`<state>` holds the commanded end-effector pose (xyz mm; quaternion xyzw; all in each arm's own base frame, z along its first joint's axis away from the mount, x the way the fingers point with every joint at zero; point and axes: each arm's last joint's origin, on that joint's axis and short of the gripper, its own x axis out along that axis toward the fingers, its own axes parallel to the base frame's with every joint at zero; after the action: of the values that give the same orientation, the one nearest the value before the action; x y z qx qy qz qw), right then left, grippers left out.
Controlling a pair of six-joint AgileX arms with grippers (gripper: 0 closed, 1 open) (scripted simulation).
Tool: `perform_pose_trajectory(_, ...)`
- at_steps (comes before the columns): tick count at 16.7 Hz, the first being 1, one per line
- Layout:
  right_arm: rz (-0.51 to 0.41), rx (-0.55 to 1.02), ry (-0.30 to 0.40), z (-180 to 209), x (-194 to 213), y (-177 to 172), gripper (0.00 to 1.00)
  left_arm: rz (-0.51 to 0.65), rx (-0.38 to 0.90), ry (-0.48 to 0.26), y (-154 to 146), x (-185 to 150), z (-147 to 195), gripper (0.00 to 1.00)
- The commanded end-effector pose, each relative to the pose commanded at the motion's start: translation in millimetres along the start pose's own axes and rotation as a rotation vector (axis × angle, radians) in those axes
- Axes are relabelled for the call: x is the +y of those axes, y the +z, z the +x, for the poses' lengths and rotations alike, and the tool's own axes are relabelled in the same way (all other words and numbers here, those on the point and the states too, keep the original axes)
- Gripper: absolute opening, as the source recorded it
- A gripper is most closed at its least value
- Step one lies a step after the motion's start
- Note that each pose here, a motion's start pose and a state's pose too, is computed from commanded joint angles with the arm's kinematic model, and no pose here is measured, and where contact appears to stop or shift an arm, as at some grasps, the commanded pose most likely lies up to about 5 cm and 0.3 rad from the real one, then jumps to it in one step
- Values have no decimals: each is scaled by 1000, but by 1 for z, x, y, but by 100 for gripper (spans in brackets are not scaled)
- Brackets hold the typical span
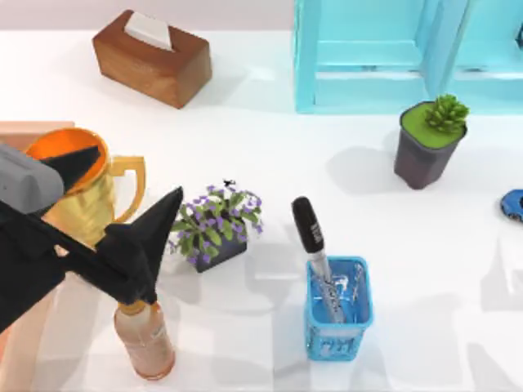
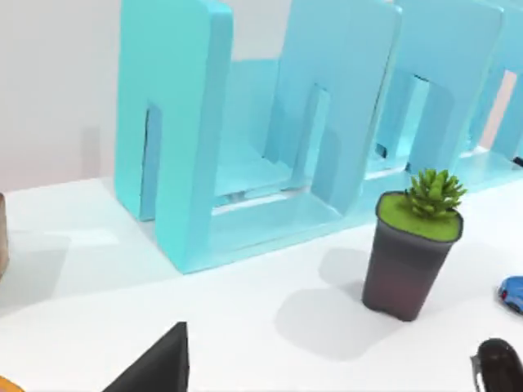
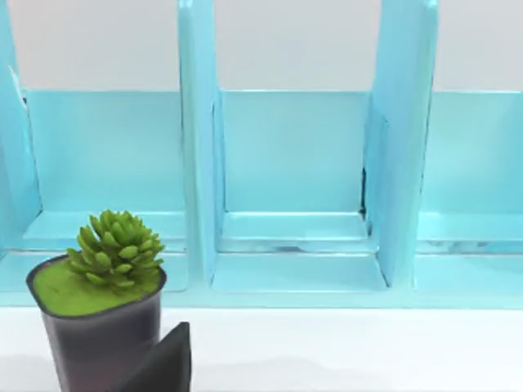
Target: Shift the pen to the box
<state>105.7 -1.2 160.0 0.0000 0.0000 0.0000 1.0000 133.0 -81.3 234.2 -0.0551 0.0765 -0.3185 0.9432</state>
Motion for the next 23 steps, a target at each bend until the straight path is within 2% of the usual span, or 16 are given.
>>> perform_pose_trajectory(2,0,0,0,0,0,0,100,-22,52,-65,-1,-8,17,100)
perform_pose_trajectory(5,0,0,0,0,0,0,100,-126,120,-99,-6,-15,42,100)
perform_pose_trajectory(9,0,0,0,0,0,0,100,-312,360,-112,-49,-29,70,100)
perform_pose_trajectory(12,0,0,0,0,0,0,100,-382,475,-128,-70,-43,77,100)
perform_pose_trajectory(19,0,0,0,0,0,0,100,-394,498,-138,-74,-47,77,100)
perform_pose_trajectory(23,0,0,0,0,0,0,100,-393,501,-143,-70,-52,92,100)
